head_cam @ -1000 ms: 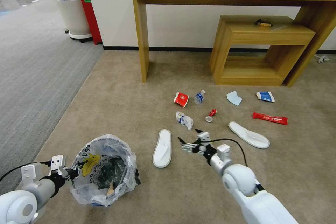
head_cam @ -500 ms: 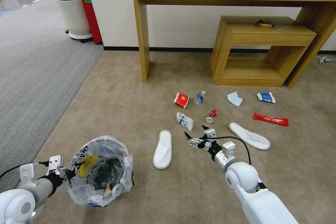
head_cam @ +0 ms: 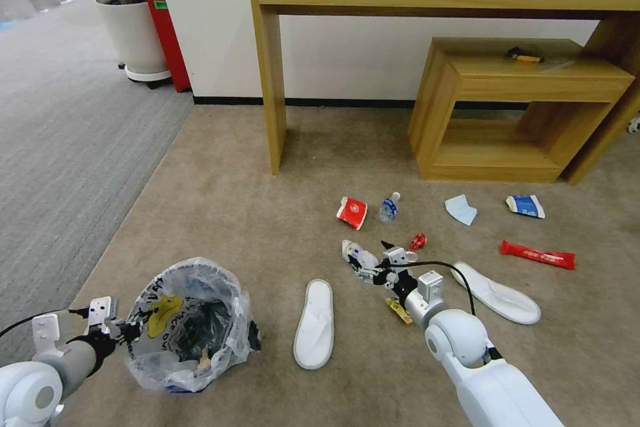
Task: Pick up the trash bin and place the garbage on the floor into it.
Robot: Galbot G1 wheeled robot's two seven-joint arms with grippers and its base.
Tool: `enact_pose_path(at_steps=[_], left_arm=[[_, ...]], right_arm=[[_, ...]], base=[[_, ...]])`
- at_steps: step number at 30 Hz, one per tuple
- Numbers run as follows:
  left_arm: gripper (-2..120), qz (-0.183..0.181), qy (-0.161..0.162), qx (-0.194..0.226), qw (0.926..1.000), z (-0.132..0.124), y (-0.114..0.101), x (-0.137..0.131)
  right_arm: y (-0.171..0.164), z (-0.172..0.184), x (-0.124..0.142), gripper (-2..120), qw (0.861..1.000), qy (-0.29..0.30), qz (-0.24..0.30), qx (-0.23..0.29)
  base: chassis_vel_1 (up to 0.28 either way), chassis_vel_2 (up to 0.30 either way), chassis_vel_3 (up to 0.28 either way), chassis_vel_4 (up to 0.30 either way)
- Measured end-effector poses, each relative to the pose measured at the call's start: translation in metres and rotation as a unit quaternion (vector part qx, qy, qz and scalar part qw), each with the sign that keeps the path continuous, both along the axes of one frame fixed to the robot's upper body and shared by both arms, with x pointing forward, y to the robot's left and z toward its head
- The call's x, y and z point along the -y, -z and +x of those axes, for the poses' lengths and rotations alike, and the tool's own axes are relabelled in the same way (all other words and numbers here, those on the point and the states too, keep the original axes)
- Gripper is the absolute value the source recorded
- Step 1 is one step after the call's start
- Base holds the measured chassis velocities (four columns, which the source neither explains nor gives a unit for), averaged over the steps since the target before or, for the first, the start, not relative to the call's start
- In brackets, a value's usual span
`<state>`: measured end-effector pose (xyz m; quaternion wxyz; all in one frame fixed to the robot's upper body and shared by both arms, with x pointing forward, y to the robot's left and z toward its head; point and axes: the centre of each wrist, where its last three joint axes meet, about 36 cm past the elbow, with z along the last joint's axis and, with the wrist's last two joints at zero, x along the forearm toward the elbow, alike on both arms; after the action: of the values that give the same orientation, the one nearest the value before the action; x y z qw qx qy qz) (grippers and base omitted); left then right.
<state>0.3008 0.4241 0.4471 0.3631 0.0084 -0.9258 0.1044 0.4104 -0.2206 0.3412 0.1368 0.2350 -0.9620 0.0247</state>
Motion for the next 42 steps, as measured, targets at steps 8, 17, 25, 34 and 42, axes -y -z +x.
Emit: enact_pose_path(at_steps=[8, 17, 25, 34, 42], left_arm=[[0, -0.001, -0.003, -0.004, 1.0000, -0.001, 0.003, -0.007], [0, -0.002, -0.003, 0.002, 1.0000, -0.002, 0.000, -0.006], [0, -0.001, 0.000, 0.002, 1.0000, -0.004, 0.001, 0.001], [0, 0.000, 0.004, 0.005, 1.0000, -0.004, -0.001, 0.006], [0, 0.000, 0.004, 0.005, 1.0000, -0.004, -0.001, 0.007]], right_arm=[[0.040, -0.012, -0.030, 100, 0.995, 0.007, 0.001, -0.102], [0.079, -0.008, -0.083, 100, 0.971, -0.001, -0.015, -0.238], [0.098, -0.011, -0.114, 100, 0.955, 0.008, -0.032, -0.295], [0.117, -0.008, -0.120, 86, 0.952, 0.012, -0.043, -0.302], [0.123, -0.006, -0.120, 56, 0.953, 0.015, -0.041, -0.300]], base=[[0.068, 0.045, -0.066, -0.047], [0.000, 0.000, 0.000, 0.000], [0.000, 0.000, 0.000, 0.000], [0.000, 0.000, 0.000, 0.000], [0.000, 0.000, 0.000, 0.000]])
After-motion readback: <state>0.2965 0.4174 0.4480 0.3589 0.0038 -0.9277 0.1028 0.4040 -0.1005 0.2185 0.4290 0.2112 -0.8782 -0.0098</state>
